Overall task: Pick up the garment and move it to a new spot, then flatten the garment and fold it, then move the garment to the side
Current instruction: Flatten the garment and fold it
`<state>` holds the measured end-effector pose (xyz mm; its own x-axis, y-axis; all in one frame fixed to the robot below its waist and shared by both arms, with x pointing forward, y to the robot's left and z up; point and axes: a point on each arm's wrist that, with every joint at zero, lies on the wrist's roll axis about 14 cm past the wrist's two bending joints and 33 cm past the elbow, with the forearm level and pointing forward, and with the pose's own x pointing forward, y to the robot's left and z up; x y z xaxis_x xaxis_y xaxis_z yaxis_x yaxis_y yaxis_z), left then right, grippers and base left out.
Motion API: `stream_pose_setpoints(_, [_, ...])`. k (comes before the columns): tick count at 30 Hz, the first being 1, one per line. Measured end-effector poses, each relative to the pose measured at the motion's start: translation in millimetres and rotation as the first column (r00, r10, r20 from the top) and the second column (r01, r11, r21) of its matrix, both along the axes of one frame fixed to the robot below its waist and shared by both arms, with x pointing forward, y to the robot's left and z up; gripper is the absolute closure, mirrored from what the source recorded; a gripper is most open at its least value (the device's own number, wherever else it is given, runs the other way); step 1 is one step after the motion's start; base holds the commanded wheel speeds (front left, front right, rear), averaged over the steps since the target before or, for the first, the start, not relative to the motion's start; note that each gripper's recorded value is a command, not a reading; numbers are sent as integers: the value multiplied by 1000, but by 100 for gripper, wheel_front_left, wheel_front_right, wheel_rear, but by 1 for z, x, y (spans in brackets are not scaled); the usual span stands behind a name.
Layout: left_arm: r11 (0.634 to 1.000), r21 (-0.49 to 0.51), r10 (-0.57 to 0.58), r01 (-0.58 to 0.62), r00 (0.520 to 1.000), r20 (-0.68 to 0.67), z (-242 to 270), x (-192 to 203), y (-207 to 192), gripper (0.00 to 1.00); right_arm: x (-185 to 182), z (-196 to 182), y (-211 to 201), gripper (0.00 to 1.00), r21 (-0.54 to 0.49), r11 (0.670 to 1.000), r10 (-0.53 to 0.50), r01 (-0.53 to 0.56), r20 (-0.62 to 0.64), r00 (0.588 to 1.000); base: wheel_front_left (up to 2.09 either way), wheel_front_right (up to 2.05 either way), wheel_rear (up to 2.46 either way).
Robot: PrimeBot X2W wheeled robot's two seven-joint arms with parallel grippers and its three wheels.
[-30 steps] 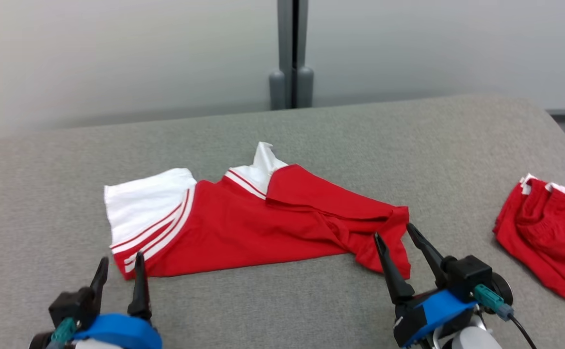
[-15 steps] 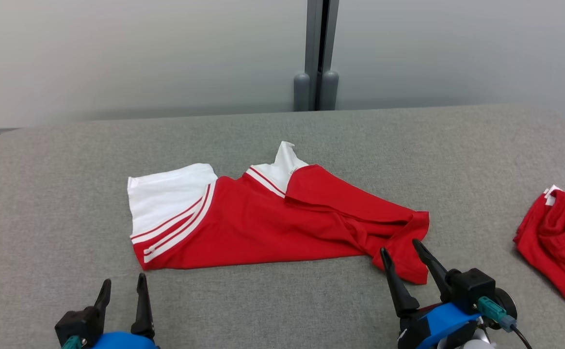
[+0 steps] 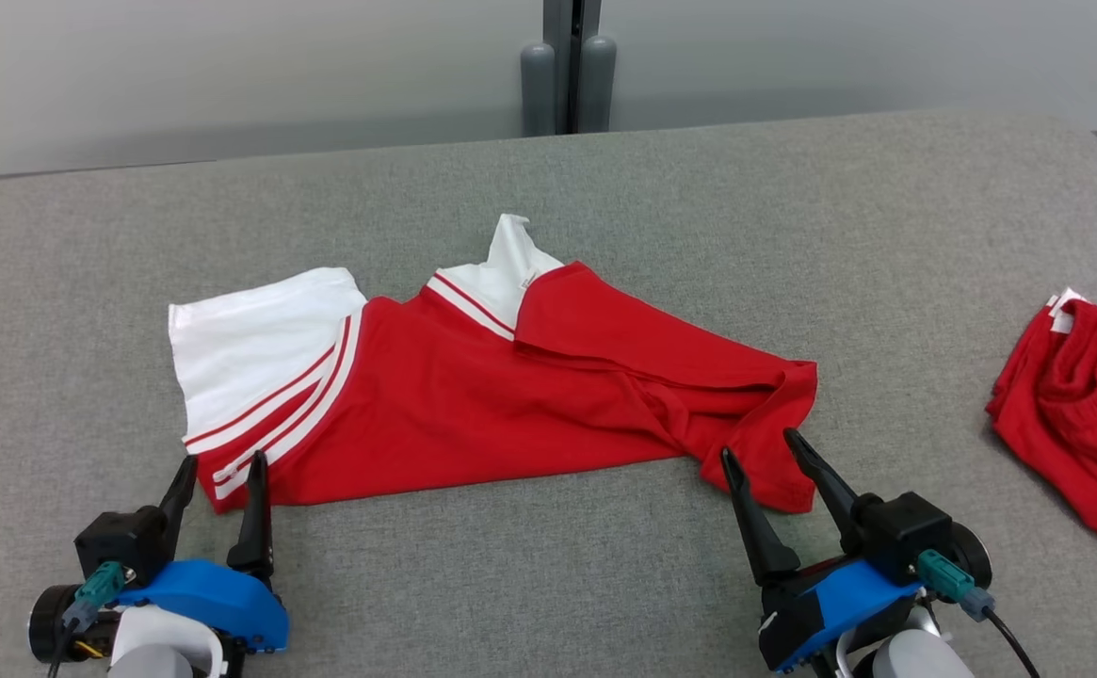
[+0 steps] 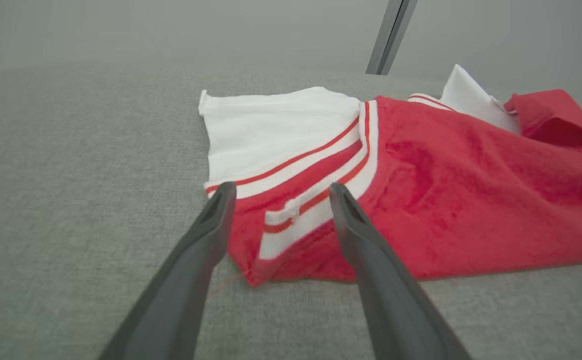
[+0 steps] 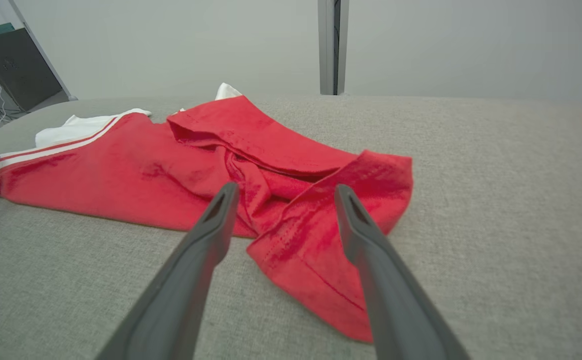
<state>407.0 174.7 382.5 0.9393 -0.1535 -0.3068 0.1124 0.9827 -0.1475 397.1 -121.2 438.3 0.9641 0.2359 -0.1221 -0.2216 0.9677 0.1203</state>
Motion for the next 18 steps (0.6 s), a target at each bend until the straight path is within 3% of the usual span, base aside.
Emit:
stream_pose_setpoints(7, [999, -10, -49, 48, 997, -61, -17, -3, -7, 0, 5, -4, 2, 0, -3, 1000, 8, -8, -7, 1000, 0, 0, 0])
stream_pose_setpoints(8, [998, -13, -55, 54, 996, -69, -19, -4, -8, 18, 5, -4, 2, 0, -2, 1000, 8, -8, -8, 1000, 0, 0, 0])
stream_pose_setpoints(9, [998, -15, -62, 61, 995, -76, -21, -5, -10, 68, 5, -4, 2, 0, -2, 1000, 9, -9, -8, 1000, 0, 0, 0])
stream_pose_setpoints(10, [998, -17, -68, 67, 994, -80, -22, -6, -11, 100, 5, -4, 3, 0, -2, 1000, 10, -10, -7, 1000, 0, 0, 0])
stream_pose_setpoints(14, [995, -15, -103, 103, 993, -64, -15, -7, -19, 100, 4, 0, 4, 0, -2, 1000, 14, -14, 3, 1000, 0, 0, 0])
stream_pose_setpoints(18, [984, -20, -178, 179, 983, 41, 17, 1, -42, 100, 3, 7, 2, 0, 4, 1000, 6, -7, 20, 1000, 0, 0, 0])
